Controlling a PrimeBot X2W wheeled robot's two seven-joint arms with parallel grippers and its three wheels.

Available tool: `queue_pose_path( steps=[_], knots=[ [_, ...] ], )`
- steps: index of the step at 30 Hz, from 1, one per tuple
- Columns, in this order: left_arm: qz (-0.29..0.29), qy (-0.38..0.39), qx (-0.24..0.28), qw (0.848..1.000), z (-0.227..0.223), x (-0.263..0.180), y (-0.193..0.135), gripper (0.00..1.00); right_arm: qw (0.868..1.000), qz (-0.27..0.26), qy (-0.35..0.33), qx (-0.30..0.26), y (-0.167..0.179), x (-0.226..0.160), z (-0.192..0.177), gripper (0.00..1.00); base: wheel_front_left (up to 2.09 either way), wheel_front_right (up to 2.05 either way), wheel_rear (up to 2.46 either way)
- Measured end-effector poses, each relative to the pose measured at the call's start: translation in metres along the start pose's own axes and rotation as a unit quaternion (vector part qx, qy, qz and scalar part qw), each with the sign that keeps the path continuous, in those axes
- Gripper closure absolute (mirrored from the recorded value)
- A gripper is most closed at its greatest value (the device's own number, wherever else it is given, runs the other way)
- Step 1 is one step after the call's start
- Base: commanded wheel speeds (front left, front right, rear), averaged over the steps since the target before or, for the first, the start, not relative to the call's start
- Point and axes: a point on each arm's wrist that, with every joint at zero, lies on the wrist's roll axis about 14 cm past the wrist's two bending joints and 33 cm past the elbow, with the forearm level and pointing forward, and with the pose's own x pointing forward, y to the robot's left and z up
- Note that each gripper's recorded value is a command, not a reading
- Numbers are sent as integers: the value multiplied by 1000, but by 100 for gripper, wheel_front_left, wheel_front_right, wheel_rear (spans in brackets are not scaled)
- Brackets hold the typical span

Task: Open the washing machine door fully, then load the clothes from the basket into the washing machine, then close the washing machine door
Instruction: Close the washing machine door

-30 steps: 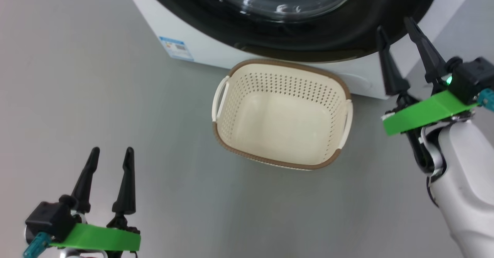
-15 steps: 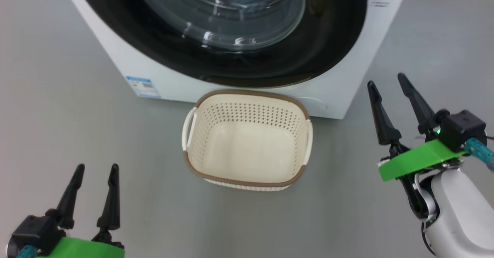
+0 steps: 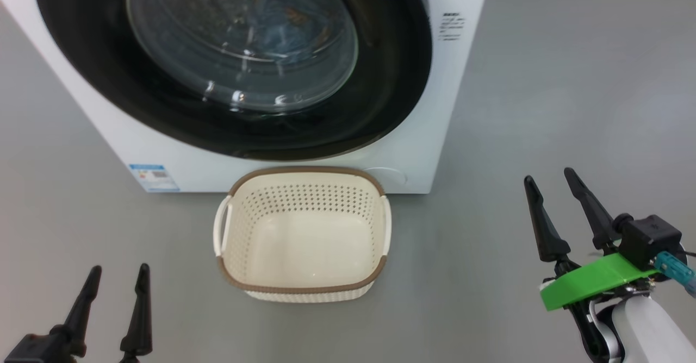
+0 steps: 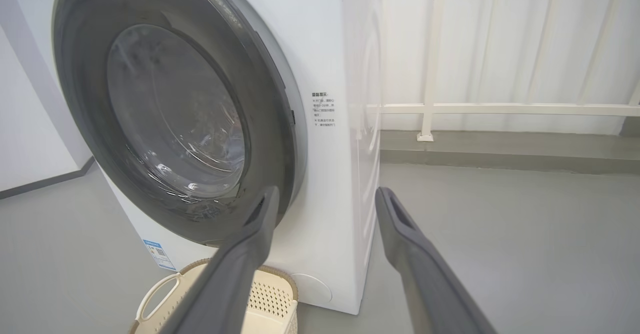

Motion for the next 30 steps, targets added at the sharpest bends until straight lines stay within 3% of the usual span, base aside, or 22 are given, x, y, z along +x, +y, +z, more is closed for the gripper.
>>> queue_pose_path(
  steps=[17, 30],
  knots=[
    [-37, -7, 12, 999, 5, 7, -21, 0, 996, -91, 0, -6, -47, -73, 5, 0, 0, 0, 0],
    [-40, -8, 19, 999, 6, 8, -24, 0, 993, -122, -1, -5, -61, -95, 6, 0, 0, 0, 0]
  ],
)
